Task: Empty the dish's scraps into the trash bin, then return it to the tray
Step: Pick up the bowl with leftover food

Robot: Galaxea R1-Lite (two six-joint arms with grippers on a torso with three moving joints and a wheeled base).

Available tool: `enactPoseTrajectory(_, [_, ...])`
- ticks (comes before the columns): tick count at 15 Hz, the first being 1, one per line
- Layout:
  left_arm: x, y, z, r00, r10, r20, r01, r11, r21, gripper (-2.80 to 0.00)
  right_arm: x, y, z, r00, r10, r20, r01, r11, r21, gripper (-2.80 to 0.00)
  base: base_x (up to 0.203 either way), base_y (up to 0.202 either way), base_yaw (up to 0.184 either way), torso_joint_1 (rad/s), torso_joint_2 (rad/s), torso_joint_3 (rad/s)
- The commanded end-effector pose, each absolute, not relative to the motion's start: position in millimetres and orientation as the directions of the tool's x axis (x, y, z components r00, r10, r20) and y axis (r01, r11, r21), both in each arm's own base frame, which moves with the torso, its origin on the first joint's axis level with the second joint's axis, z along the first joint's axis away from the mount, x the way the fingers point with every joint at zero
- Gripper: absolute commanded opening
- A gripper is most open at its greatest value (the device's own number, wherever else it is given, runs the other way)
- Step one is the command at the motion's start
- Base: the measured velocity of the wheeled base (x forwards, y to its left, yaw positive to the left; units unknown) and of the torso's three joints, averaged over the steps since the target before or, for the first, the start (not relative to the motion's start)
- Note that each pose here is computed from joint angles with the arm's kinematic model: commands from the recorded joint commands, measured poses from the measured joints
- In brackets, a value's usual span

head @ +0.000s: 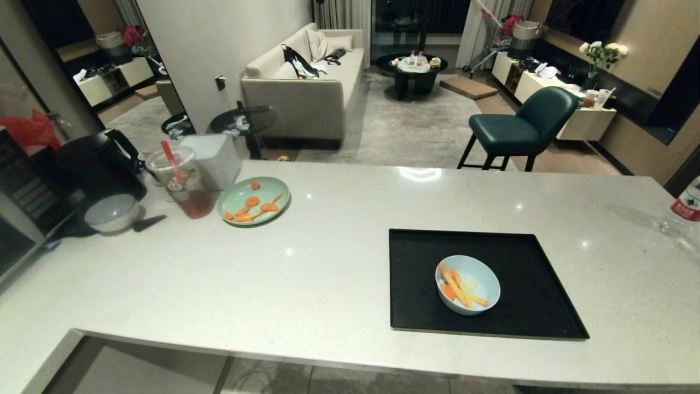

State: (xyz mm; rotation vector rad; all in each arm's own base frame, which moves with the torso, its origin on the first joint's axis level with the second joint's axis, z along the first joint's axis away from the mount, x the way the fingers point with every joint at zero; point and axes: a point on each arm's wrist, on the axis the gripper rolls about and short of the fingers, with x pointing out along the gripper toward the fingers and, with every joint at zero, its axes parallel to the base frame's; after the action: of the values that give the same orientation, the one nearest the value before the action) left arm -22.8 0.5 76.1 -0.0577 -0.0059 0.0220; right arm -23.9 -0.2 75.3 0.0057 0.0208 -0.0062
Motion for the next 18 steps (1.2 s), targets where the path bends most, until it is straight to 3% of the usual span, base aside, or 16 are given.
enactPoseTrajectory(1, [-22.7,0.5,76.1,1.0,0.023,0.005,-0.023,0.998,-0.058,-2.8,-23.8,-0.2,75.6,1.0,-0.008,-0.02,0.008,1.0,-0.002,-2.8,0.0,0.0,0.0,0.0,0.0,0.0])
enactPoseTrajectory(10, [-22.7,0.5,76.1,1.0,0.023,0.005,-0.023,0.998,-0.058,-2.8,-26.4,0.1,85.4,1.0,0.008,0.019,-0.007,0.998,-0.061,-2.8,0.0,0.0,0.0,0.0,0.0,0.0])
enactPoseTrajectory(13, [-22.7,0.5,76.1,1.0,0.023,0.005,-0.023,0.998,-0.058,-2.8,-32.5,2.6,108.0,0.99,0.12,0.069,-0.115,0.991,-0.072,-2.8,0.0,0.0,0.0,0.0,0.0,0.0])
enactPoseTrajectory(18, [-22.7,0.6,76.1,1.0,0.022,0.005,-0.021,0.998,-0.058,-2.8,-4.2,3.9,155.4,0.981,0.176,-0.078,-0.18,0.982,-0.05,-2.8,0.0,0.0,0.0,0.0,0.0,0.0])
